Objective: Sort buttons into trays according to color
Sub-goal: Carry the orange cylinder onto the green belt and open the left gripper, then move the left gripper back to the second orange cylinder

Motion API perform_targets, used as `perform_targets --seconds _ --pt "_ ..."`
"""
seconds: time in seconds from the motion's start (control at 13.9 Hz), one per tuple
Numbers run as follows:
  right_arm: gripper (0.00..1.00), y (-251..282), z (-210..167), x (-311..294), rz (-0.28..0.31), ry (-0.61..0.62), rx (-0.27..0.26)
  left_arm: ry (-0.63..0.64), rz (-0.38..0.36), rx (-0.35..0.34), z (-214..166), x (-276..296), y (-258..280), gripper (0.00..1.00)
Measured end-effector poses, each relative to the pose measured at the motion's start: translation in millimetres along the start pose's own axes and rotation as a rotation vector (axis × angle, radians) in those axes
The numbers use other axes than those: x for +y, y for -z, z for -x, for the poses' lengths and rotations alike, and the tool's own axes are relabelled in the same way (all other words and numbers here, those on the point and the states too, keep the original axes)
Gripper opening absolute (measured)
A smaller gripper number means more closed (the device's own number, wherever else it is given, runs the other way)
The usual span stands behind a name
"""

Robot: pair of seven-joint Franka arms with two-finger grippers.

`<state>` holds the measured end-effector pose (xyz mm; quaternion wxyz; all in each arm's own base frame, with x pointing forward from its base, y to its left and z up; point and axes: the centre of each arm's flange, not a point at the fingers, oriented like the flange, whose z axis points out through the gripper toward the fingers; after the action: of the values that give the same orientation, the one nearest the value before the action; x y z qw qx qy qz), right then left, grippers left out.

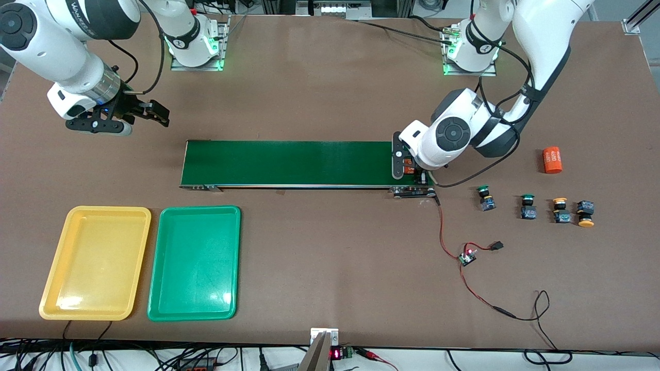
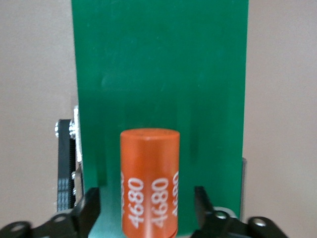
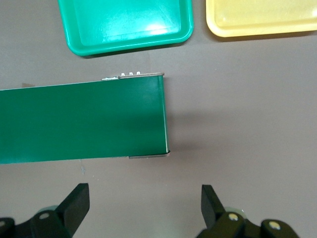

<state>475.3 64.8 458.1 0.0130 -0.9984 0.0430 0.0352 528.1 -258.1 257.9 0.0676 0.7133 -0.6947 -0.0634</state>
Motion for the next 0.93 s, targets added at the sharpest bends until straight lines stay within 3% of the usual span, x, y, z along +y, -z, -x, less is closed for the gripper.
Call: perform_targets --seconds 0.07,0.36,0.57,0.93 --pt "1.0 0.0 0.0 0.0 0.0 0.0 0.0 0.016 -0.002 -0.003 6.0 -4.5 6.3 1.0" --pt "1.0 -0.1 -0.3 0.5 0.0 -0.001 0.0 0.235 0.037 -0.065 72.6 -35.5 78.3 1.0" --pt "1.0 -0.3 -0.5 0.6 0.0 -0.001 -0.001 0.486 0.068 -0.093 133.9 -52.4 126.3 1.0" --pt "1.0 -0.9 -0.7 0.5 0.0 -0.001 -0.002 0.974 0.07 -0.156 197.5 -57.4 134.6 1.0"
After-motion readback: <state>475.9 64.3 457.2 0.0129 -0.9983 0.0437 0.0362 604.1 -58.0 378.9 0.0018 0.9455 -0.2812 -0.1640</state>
